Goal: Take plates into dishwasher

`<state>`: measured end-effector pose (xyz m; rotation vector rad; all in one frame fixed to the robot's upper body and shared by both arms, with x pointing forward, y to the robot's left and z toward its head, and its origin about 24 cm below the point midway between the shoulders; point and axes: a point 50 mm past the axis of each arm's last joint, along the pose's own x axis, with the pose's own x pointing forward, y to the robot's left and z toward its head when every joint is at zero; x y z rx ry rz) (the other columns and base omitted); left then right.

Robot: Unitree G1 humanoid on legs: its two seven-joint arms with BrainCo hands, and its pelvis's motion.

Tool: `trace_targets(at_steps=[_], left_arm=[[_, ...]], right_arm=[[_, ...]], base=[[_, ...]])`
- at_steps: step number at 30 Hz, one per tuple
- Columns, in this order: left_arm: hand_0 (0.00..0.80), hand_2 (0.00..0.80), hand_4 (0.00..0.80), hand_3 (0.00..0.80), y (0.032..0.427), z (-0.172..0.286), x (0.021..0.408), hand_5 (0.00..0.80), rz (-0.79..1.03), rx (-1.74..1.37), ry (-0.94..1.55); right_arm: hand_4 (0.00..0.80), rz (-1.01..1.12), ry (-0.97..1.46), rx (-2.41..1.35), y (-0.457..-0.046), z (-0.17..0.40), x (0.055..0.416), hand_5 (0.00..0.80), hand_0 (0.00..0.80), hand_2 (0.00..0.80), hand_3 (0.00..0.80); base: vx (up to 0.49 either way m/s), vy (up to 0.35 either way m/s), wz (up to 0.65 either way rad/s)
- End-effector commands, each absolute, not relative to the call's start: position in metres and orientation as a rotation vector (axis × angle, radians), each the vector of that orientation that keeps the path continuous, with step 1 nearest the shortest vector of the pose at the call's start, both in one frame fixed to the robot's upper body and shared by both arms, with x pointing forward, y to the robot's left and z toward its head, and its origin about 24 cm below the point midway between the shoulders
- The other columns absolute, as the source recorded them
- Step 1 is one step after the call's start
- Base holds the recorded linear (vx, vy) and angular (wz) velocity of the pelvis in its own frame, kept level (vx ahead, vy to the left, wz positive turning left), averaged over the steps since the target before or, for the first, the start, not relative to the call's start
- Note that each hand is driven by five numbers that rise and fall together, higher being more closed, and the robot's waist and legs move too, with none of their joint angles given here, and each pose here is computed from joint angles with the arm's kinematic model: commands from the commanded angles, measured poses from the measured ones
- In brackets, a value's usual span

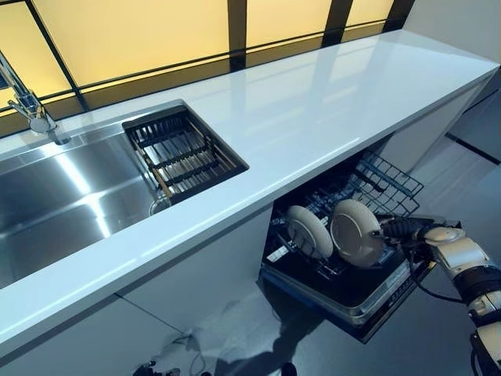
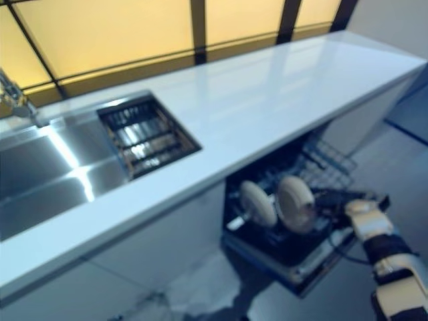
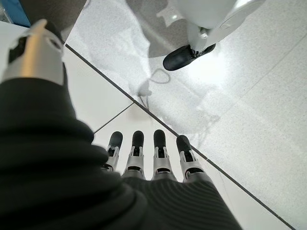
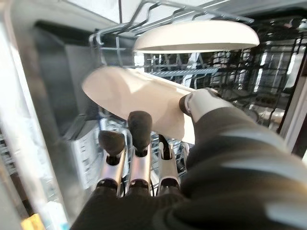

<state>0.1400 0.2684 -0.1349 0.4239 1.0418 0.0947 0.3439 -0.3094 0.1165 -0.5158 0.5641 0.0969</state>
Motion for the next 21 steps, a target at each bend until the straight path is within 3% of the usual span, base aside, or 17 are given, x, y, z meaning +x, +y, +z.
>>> trace_targets(at_steps=[1, 21], left_arm=[[0.0, 0.0, 0.0, 0.0, 0.268, -0.127, 0.161, 0.0, 0.084, 0.449, 0.991], [0.0, 0.0, 0.0, 0.0, 0.255, -0.128, 0.169, 0.0, 0.063, 0.444, 0.983]], right_arm=[[0.8, 0.097, 0.444, -0.658, -0.294, 0.158, 0.364, 0.8, 0.8, 0.8, 0.8], [0.8, 0.164, 0.462, -1.042, -0.26, 0.159, 0.382, 0.8, 0.8, 0.8, 0.8]], base=[[0.0, 0.0, 0.0], [-0.006, 0.001, 0.03]])
